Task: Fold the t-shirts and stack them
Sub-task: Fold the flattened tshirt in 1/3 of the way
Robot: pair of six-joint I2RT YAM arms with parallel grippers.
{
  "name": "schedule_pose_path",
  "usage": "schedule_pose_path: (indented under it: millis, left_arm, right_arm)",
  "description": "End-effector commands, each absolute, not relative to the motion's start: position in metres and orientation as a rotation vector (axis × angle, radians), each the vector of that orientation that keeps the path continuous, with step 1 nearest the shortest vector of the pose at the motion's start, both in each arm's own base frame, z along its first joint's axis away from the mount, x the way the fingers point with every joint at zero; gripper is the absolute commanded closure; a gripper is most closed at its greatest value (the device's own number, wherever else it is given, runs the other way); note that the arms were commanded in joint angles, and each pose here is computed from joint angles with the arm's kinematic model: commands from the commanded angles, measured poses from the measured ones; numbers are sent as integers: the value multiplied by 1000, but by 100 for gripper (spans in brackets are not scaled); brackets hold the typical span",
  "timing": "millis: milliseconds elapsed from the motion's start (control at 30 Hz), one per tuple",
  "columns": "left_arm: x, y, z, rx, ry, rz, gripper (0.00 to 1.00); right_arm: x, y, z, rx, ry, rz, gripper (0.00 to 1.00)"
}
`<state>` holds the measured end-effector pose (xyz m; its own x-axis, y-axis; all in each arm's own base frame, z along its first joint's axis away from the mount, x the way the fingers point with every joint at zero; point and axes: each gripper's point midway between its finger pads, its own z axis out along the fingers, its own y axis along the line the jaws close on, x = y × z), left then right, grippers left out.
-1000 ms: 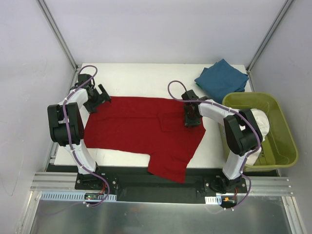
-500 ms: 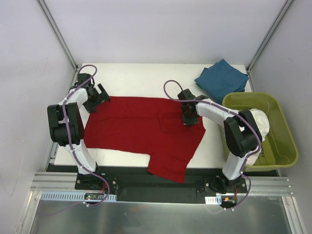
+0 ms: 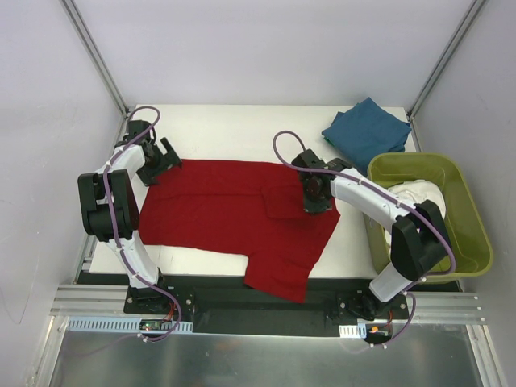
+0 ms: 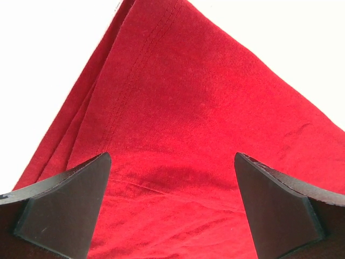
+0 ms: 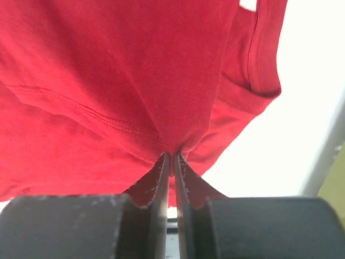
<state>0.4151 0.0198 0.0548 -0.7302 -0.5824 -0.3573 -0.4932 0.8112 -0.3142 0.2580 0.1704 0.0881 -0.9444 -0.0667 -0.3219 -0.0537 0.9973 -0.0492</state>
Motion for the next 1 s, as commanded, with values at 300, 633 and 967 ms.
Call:
schedule_pose_path:
  millis: [300,633,967]
  left_arm:
    - [419,34,63,-813,2538,-234,1]
    - [420,34,50,-843,2578,-242,1]
    - [421,30,23,-923,2653,-289,1]
  right_arm:
    - [247,181,109,-80,2805,40,23]
    - [323,203,69,-28,2820,172,3]
    - [379,194,20,24,2921,196,3]
